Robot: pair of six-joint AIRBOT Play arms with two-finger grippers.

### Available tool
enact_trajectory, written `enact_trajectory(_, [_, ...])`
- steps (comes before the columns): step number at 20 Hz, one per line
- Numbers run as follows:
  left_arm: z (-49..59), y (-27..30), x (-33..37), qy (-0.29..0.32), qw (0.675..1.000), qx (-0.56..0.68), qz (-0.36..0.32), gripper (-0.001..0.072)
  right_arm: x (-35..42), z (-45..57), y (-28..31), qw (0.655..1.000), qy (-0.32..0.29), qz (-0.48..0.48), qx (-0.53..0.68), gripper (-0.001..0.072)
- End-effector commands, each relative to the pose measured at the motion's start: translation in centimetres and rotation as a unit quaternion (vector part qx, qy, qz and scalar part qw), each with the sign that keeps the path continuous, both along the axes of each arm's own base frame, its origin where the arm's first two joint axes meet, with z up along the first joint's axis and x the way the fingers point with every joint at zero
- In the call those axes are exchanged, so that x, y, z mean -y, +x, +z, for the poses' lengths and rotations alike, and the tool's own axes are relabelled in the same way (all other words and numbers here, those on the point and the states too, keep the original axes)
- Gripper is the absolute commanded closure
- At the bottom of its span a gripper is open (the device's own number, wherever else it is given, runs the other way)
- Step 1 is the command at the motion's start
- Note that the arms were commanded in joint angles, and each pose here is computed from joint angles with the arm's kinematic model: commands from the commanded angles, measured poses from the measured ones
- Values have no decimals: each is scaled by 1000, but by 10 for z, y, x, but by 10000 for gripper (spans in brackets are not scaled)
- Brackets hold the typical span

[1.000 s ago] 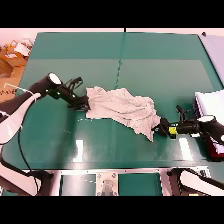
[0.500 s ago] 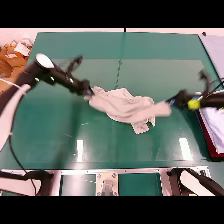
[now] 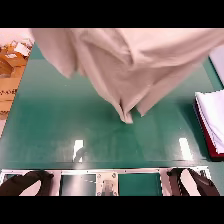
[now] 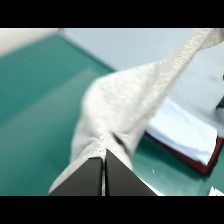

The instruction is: Fold the shirts.

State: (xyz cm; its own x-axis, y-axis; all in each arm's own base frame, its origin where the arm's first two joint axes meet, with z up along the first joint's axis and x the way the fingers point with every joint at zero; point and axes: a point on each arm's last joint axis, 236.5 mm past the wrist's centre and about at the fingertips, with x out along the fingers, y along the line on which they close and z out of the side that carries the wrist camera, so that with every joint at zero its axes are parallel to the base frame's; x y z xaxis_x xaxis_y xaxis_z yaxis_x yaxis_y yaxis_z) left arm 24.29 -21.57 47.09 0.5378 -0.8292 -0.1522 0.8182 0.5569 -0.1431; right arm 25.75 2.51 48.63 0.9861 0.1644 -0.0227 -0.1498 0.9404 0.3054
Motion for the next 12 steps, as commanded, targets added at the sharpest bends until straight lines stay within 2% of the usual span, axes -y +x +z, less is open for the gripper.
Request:
enact_trajectory(1, [52,-79,-14,-21,995,97,4,687,3,81,-48,989,-6,-65,133,703])
enact_trajectory(6, [49,-80,-16,-14,995,96,8,687,26,76,-13,991,34,-61,117,703])
enact_trajectory(10, [17,-10,-17,8,998,42,42,687,42,21,76,995,100,9,15,703])
enact_trajectory(12, [-22,42,-10,14,999,-20,47,687,29,-27,134,992,100,64,-51,703])
